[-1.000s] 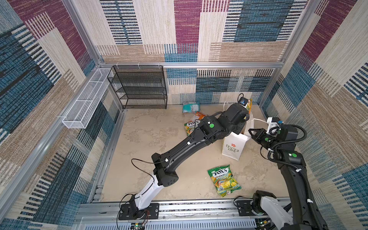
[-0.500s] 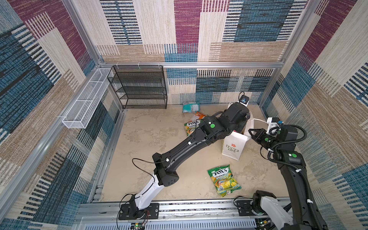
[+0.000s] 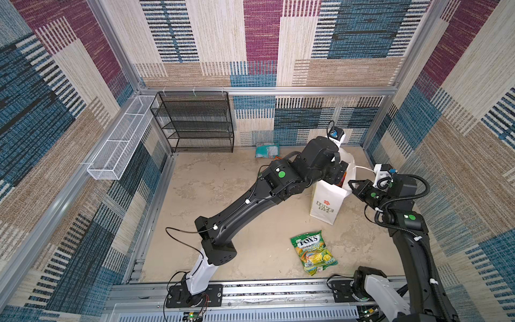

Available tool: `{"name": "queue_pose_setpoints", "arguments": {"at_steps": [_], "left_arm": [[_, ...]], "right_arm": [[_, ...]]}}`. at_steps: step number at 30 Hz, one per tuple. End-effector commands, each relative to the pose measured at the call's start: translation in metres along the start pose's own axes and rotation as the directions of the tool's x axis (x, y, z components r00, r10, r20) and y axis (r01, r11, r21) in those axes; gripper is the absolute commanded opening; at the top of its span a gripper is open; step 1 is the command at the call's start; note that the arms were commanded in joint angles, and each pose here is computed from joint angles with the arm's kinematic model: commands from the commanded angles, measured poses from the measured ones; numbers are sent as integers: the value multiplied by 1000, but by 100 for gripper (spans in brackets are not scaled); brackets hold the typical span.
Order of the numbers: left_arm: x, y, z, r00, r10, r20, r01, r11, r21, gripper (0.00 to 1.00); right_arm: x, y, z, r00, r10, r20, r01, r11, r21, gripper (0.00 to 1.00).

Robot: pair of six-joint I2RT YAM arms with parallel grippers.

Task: Place the snacks into the paper bag
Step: Place the snack in the paper bag, then pick up the snack from the bottom-center of the table.

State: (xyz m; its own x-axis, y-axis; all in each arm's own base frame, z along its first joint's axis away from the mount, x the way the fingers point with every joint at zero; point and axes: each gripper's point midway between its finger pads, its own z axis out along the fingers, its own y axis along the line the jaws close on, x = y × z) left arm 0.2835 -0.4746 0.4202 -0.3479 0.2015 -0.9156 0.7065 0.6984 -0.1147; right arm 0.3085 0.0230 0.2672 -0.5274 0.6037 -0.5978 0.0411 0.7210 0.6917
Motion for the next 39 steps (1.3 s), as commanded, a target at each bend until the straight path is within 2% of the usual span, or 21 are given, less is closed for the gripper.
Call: {"name": "queue_pose_setpoints", "arguments": {"at_steps": [1, 6, 12, 15, 22, 31, 37, 39], "left_arm": [[11, -17, -12, 997, -57, -49, 62, 992, 111, 89], [54, -16, -32, 975, -110, -194, 139, 980, 140, 92], [132, -5, -44, 918, -205, -340, 255, 961, 110, 92], [177, -2, -44, 869, -263, -419, 324, 943, 80, 92], [270, -6, -34, 707, -363, -607, 452, 892, -7, 90], [332, -20, -10, 550, -459, -697, 526, 839, -138, 79], [365, -29, 8, 483, -482, -731, 512, 833, -210, 77], [372, -29, 11, 473, -490, -732, 504, 832, -230, 77]], "right_arm": [[-8, 6, -1, 999, -28, 33, 28, 999, -20, 0], [-7, 5, -2, 999, -27, 35, 28, 999, -19, 0], [-5, 4, -1, 999, -22, 32, 23, 1000, -19, 0], [-3, 3, -1, 999, -22, 29, 22, 1000, -18, 0], [-2, 2, -1, 999, -15, 28, 16, 1000, -20, 0], [3, 3, 1, 1000, -1, 14, 2, 999, -37, 0], [3, 4, -2, 1000, -7, 16, 8, 999, -38, 0], [4, 4, -2, 1000, -8, 15, 8, 999, -38, 0]]}}
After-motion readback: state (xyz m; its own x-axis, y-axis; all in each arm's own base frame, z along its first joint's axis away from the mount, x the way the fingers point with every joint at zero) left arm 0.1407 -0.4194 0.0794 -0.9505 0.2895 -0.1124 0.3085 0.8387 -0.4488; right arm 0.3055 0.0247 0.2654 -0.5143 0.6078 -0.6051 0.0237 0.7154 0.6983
